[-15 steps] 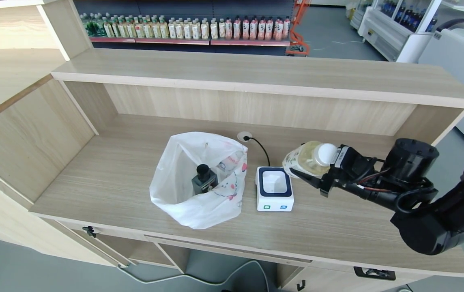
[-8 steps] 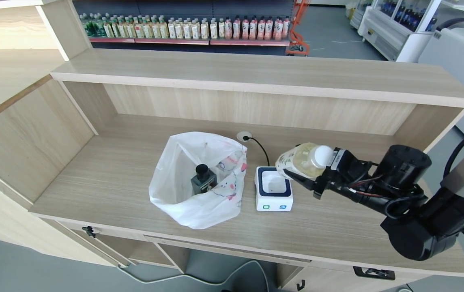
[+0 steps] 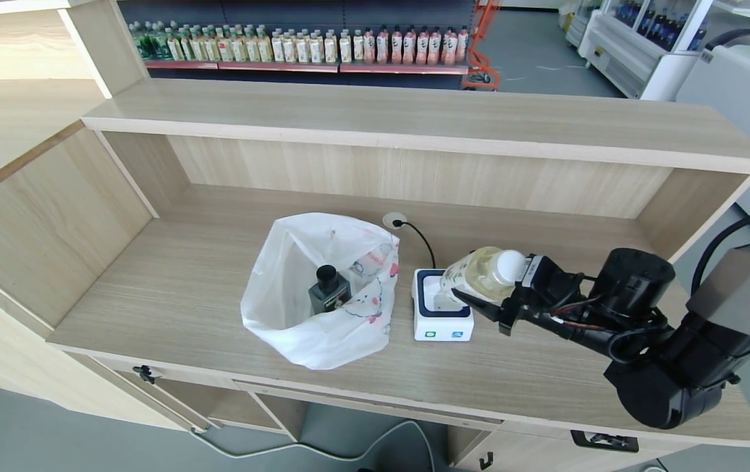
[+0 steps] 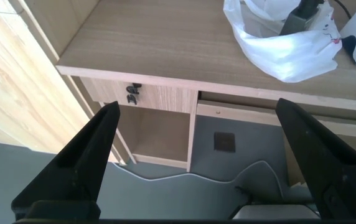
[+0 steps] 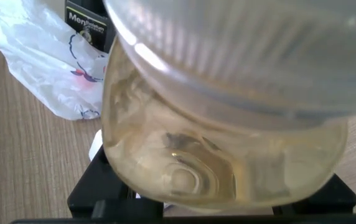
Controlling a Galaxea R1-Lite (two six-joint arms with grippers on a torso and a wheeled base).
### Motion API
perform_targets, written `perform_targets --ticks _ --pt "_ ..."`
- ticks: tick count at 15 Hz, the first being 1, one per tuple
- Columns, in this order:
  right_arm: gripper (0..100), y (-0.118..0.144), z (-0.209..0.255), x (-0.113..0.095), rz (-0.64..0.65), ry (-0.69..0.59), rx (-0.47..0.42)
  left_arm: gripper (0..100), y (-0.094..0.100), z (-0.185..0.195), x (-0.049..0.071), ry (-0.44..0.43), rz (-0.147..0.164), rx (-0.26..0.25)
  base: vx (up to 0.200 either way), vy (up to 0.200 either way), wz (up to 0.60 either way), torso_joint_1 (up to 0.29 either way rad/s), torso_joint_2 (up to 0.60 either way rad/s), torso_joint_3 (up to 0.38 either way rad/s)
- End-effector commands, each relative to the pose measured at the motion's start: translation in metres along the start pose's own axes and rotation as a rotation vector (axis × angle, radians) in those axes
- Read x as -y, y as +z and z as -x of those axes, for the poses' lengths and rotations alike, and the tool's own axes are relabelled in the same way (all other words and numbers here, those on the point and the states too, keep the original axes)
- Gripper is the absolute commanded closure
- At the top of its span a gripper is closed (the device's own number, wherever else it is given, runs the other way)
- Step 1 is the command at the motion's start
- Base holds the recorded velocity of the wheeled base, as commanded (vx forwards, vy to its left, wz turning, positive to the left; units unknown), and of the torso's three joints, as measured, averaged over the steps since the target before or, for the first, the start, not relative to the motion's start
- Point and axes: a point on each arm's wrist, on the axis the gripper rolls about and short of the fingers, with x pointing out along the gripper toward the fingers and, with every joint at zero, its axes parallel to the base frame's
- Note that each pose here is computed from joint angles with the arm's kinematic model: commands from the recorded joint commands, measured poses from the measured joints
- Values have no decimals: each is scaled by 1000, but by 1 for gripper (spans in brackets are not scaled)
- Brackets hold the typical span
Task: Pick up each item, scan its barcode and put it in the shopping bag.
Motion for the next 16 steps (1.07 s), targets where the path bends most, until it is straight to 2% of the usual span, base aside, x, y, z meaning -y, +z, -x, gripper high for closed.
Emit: perform_targets --ticks 1,9,16 --pt "100 -5 -2 -3 -11 8 -6 0 0 0 0 0 0 0 0 0 0 0 0 0" --pt "100 -15 -27 -2 -8 7 36 0 0 0 0 0 0 0 0 0 0 0 0 0" --pt "100 -23 -30 -5 -29 21 33 0 0 0 0 0 0 0 0 0 0 0 0 0"
